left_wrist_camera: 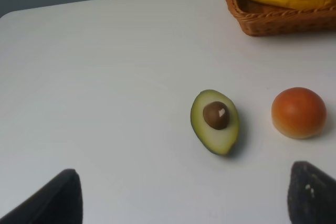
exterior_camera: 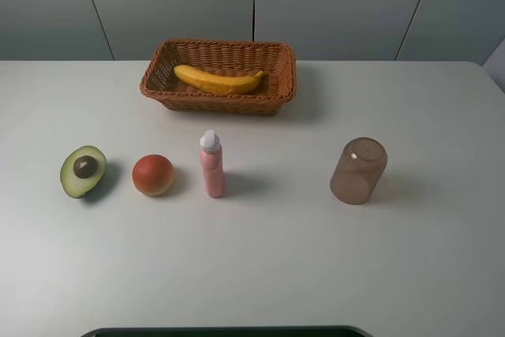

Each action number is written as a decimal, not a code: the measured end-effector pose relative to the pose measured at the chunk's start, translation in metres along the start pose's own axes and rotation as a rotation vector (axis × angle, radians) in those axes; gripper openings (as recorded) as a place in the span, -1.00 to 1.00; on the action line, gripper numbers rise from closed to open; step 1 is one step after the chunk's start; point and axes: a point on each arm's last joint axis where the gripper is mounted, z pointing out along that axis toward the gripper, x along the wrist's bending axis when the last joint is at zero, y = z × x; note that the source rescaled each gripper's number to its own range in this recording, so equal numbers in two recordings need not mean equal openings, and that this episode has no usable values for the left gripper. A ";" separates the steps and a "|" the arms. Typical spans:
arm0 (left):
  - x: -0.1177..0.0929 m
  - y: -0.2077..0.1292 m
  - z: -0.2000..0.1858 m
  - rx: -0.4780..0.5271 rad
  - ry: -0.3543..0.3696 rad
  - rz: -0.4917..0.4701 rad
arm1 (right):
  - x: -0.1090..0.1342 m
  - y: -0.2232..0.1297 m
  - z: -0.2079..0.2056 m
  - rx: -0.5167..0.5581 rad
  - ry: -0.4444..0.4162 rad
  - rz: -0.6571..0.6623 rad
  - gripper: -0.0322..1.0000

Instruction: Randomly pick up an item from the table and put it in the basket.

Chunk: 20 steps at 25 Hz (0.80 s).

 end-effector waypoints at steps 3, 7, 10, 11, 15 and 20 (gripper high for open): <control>0.000 0.000 0.000 0.000 0.000 0.000 | 0.002 -0.017 -0.026 -0.036 0.008 0.028 0.99; 0.000 0.000 0.000 0.000 0.000 0.000 | 0.008 -0.052 -0.062 -0.098 0.016 0.079 0.99; 0.000 0.000 0.000 0.000 0.000 0.007 | 0.019 -0.087 -0.067 -0.080 0.023 0.116 0.99; 0.000 0.000 0.000 0.000 0.000 0.007 | 0.022 -0.099 -0.071 -0.083 0.023 0.130 0.99; 0.000 0.000 0.000 0.000 0.000 0.007 | 0.041 -0.152 -0.070 -0.060 0.037 0.192 0.99; 0.000 0.000 0.000 0.000 0.000 0.007 | 0.071 -0.208 -0.050 -0.028 0.112 0.262 0.99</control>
